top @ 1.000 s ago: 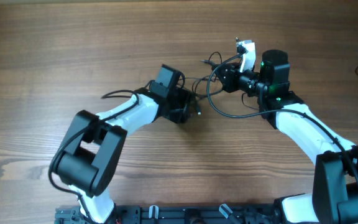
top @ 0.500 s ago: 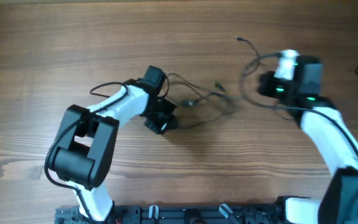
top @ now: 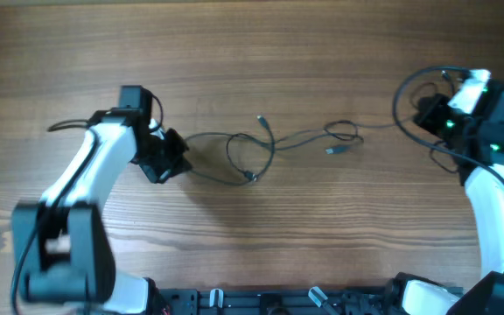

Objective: Untangle cables

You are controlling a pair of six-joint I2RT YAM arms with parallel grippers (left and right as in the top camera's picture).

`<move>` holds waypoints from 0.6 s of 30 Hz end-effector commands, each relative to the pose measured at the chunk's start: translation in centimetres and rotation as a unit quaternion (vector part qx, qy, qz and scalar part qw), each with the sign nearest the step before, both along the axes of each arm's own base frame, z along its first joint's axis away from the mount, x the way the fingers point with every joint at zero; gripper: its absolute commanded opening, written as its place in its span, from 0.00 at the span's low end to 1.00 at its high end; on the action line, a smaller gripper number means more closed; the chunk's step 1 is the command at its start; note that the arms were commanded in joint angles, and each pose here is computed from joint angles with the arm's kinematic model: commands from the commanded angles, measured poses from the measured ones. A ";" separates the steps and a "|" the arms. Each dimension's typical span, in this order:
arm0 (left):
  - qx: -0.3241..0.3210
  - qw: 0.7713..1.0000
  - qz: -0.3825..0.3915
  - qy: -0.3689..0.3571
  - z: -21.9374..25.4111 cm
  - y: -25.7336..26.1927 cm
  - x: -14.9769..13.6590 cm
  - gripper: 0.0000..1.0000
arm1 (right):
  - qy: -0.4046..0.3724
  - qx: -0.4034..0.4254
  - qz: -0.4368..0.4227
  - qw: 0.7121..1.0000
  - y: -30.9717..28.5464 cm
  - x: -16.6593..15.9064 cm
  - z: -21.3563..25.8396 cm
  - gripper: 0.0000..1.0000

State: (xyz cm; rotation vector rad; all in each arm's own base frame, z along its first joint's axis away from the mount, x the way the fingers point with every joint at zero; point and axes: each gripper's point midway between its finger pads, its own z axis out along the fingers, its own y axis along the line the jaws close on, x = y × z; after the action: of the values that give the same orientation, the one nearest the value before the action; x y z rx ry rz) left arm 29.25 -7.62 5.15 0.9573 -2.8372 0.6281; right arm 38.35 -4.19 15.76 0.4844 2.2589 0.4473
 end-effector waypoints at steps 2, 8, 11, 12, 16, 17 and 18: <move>-0.003 0.982 -0.033 -0.187 8.8 0.9 1.5 0.04 | 0.012 -0.013 0.096 0.995 7.0 0.8 -1.0 0.04; 0.004 0.950 -0.030 -0.312 15.1 1.0 1.6 0.04 | 0.140 -0.022 0.173 0.975 12.2 -1.5 -9.3 1.00; 0.004 0.951 -0.030 -0.308 14.9 1.0 1.7 0.04 | 0.107 -0.036 0.172 0.979 11.3 -1.3 -6.4 1.00; 0.003 0.951 -0.029 -0.308 14.9 1.0 1.7 0.04 | 0.088 -0.037 0.166 0.982 11.0 -1.1 -5.0 0.99; 0.001 0.952 -0.023 -0.305 14.9 1.0 1.7 0.04 | -0.019 -0.045 0.148 0.988 10.2 -1.6 2.6 1.00; -0.001 0.953 -0.017 -0.303 14.9 1.0 1.8 0.04 | -0.050 -0.049 0.147 0.987 10.2 -2.1 4.8 1.00; -0.002 0.953 -0.015 -0.303 14.9 1.0 1.8 0.04 | -0.066 -0.047 0.149 0.986 10.4 -2.4 5.9 1.00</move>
State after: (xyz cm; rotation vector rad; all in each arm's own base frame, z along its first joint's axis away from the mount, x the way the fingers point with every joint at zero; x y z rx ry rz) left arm 30.89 -6.63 19.91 0.8058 -3.3656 1.0647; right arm 36.25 6.15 17.37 0.1132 2.3366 0.5108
